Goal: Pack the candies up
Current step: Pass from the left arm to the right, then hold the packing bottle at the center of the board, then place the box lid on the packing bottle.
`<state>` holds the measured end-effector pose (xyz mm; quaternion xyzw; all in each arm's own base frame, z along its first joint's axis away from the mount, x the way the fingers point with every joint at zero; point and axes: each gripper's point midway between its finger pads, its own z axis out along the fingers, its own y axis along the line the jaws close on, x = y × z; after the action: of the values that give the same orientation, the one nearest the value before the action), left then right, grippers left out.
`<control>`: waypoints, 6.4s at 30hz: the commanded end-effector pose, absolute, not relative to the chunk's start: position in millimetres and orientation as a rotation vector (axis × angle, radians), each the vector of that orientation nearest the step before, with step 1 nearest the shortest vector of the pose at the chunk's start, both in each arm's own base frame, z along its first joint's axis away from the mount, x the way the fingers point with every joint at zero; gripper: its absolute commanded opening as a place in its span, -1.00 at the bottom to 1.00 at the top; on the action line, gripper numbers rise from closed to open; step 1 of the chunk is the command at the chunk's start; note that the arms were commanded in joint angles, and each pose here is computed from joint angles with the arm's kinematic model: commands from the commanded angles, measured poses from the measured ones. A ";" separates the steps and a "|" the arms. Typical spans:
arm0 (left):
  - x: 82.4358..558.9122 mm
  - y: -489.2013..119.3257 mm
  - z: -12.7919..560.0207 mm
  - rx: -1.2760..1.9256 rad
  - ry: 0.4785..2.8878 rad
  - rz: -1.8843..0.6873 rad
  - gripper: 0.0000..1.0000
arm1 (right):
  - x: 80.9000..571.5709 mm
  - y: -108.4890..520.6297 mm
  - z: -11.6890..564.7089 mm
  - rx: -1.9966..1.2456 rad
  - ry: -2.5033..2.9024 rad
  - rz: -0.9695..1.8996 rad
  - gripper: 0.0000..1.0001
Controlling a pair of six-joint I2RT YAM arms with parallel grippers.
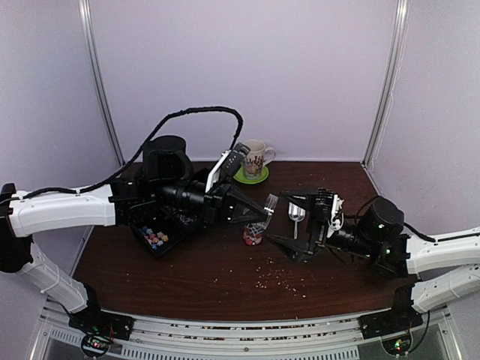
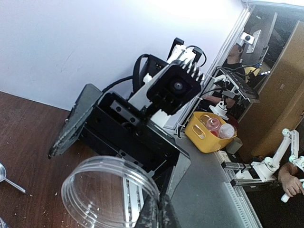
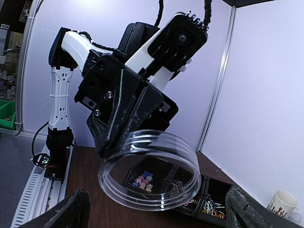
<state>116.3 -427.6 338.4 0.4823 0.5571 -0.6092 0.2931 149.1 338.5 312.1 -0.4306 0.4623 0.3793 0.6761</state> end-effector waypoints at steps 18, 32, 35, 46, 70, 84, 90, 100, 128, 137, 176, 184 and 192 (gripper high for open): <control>120.3 -428.0 344.9 1.255 1.429 -1.651 -1.00 | 154.8 346.0 338.7 -0.878 1.028 0.850 0.86; 124.8 -426.4 343.4 1.236 1.436 -1.657 -1.00 | 153.0 351.5 333.4 -0.905 1.032 0.857 0.60; 125.2 -426.3 343.3 1.235 1.437 -1.658 -1.00 | 152.2 353.3 332.3 -0.913 1.035 0.863 0.55; 126.0 -426.9 343.2 1.232 1.438 -1.665 -1.00 | 154.8 352.0 335.9 -0.896 1.037 0.852 0.48; 130.8 -423.2 342.2 1.209 1.448 -1.661 -0.74 | 156.4 352.4 331.7 -0.897 1.054 0.842 0.27; 176.1 -375.2 316.8 1.030 1.600 -1.308 0.83 | 179.3 336.9 320.7 -0.849 1.222 0.757 0.26; 218.8 -353.6 257.5 0.898 1.747 -1.051 0.96 | 191.5 320.2 315.5 -0.822 1.328 0.705 0.27; 267.1 -364.5 157.2 0.859 1.857 -0.818 0.96 | 205.7 289.3 304.5 -0.732 1.467 0.606 0.27; 314.9 -422.7 68.8 0.943 1.568 -0.745 0.81 | 209.5 248.8 311.4 -0.611 1.639 0.530 0.27; 307.2 -429.9 67.9 0.957 1.471 -0.807 0.73 | 207.2 247.0 313.9 -0.611 1.664 0.540 0.26; 224.7 -498.6 59.2 1.242 1.308 -1.139 0.55 | 195.7 252.6 241.1 -1.012 2.138 0.263 0.29; 229.9 -499.9 52.7 1.226 1.329 -1.121 0.53 | 194.5 252.9 216.7 -1.076 2.264 0.223 0.30; 224.0 -501.1 52.8 1.245 1.302 -1.131 0.37 | 204.1 265.0 202.7 -1.109 2.343 0.214 0.31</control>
<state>223.4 -497.0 48.3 0.5094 0.5543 -0.4615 0.4694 201.9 259.3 201.4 -0.4116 0.8625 0.0733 0.2850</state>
